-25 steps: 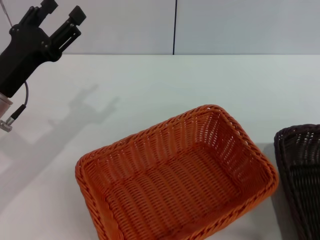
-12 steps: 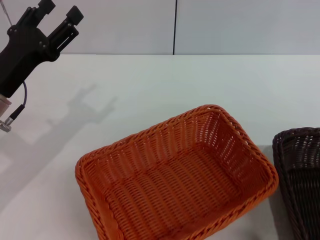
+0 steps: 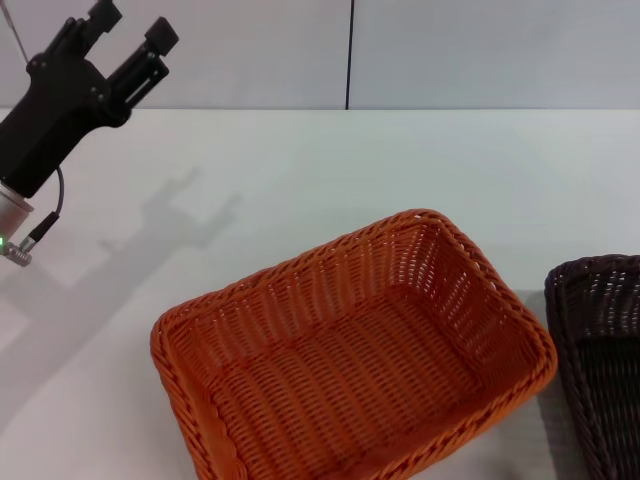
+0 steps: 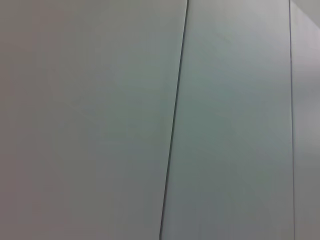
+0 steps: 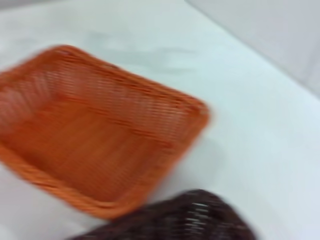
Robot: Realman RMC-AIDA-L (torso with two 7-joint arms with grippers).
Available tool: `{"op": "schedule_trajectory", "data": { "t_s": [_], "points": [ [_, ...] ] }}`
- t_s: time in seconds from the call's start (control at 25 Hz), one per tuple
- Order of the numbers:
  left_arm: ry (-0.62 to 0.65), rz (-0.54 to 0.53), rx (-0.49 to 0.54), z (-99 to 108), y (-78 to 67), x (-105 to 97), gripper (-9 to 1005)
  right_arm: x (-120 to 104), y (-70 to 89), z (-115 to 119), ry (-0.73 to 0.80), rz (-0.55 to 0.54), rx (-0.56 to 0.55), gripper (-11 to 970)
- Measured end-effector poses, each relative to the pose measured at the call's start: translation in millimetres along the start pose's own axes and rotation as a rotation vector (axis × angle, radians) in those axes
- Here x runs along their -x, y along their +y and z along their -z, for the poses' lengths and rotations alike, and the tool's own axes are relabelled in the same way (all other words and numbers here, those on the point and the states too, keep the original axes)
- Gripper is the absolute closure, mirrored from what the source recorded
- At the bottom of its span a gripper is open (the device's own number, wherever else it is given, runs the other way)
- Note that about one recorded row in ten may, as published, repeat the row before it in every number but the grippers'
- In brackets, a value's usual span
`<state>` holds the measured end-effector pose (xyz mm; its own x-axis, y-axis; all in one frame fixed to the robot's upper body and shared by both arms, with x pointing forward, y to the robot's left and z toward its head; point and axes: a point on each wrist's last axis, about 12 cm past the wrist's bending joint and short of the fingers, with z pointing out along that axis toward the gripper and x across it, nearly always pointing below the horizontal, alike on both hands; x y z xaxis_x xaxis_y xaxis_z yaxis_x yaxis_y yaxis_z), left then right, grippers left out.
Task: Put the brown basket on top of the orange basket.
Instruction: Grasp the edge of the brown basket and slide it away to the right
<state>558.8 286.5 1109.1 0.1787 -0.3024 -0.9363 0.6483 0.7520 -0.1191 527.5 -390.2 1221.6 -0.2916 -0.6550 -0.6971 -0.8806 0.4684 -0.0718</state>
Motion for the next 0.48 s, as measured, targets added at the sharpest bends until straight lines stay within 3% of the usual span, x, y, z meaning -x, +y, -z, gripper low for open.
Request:
{"op": "schedule_trajectory", "data": {
  "t_s": [0.28, 0.48],
  "points": [
    [0.006, 0.008, 0.009, 3.4, -0.9, -3.1, 182, 16.9, -30.5, -7.8, 0.151, 0.029, -0.072, 225],
    [0.013, 0.028, 0.021, 5.0, -2.1, -7.5, 182, 20.6, -41.9, -21.1, 0.207, 0.061, -0.06, 225]
  ]
}}
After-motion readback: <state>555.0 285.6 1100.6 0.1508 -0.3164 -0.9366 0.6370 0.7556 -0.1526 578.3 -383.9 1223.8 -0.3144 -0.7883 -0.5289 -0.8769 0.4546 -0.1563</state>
